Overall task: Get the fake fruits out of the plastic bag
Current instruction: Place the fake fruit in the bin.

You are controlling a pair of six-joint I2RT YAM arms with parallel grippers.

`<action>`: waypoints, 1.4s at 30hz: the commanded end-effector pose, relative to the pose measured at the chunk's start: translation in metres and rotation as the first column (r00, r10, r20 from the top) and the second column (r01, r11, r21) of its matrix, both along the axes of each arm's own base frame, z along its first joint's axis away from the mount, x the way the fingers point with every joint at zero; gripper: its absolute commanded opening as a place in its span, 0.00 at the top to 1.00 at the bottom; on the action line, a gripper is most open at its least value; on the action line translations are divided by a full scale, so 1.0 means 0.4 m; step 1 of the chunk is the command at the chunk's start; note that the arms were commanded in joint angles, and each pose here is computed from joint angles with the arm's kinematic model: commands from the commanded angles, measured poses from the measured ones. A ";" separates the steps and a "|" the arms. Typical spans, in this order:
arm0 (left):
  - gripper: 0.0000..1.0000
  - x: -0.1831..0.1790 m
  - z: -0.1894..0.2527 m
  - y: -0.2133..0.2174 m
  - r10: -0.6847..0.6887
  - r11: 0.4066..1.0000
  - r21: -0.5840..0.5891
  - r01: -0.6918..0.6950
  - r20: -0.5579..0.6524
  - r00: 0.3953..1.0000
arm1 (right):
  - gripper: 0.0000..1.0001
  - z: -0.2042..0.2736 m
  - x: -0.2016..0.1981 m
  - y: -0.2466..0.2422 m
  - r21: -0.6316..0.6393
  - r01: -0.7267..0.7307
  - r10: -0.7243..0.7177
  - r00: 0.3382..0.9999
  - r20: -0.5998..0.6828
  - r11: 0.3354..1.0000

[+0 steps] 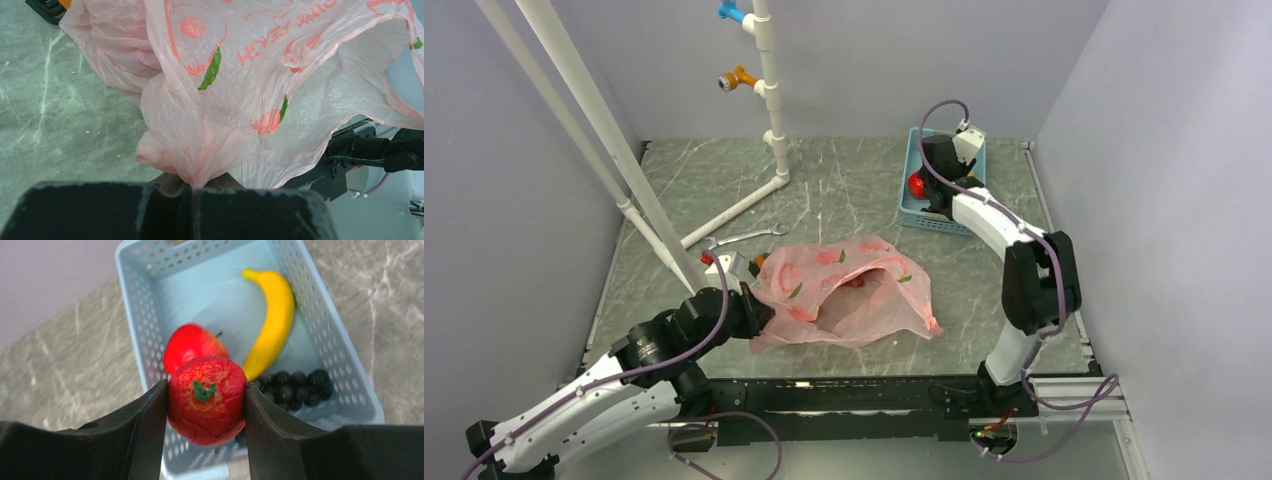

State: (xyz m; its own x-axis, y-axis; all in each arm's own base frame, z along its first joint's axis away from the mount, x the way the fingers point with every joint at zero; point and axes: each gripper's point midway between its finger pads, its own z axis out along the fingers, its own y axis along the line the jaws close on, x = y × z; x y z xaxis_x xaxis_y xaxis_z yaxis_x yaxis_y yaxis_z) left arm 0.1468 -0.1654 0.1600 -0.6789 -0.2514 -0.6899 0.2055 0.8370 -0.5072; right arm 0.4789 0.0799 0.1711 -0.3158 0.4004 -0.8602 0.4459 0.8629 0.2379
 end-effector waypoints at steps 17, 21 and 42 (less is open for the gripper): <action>1.00 -0.001 0.034 -0.016 -0.001 0.999 -0.048 0.001 -0.006 1.000 | 1.00 -0.107 0.260 -0.172 -0.072 0.040 -0.046 0.996 -0.081 0.997; 1.00 -0.003 0.036 -0.017 -0.006 0.998 -0.056 0.006 -0.003 1.000 | 1.00 -0.132 0.270 -0.169 -0.050 0.019 -0.024 0.994 -0.105 0.999; 1.00 -0.001 0.050 -0.023 -0.018 0.999 -0.029 0.018 -0.014 1.000 | 0.59 -0.225 0.293 -0.160 -0.013 -0.062 0.057 0.972 -0.227 0.998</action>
State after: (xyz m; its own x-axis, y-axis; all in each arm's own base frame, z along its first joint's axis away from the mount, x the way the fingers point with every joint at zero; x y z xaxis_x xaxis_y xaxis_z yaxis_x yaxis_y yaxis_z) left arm 0.1449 -0.1714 0.1628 -0.7069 -0.2423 -0.6646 0.1966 0.8352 -0.5136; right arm 0.5870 0.0155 0.0650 -0.5306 0.3753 -0.7600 0.4640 0.8790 0.1101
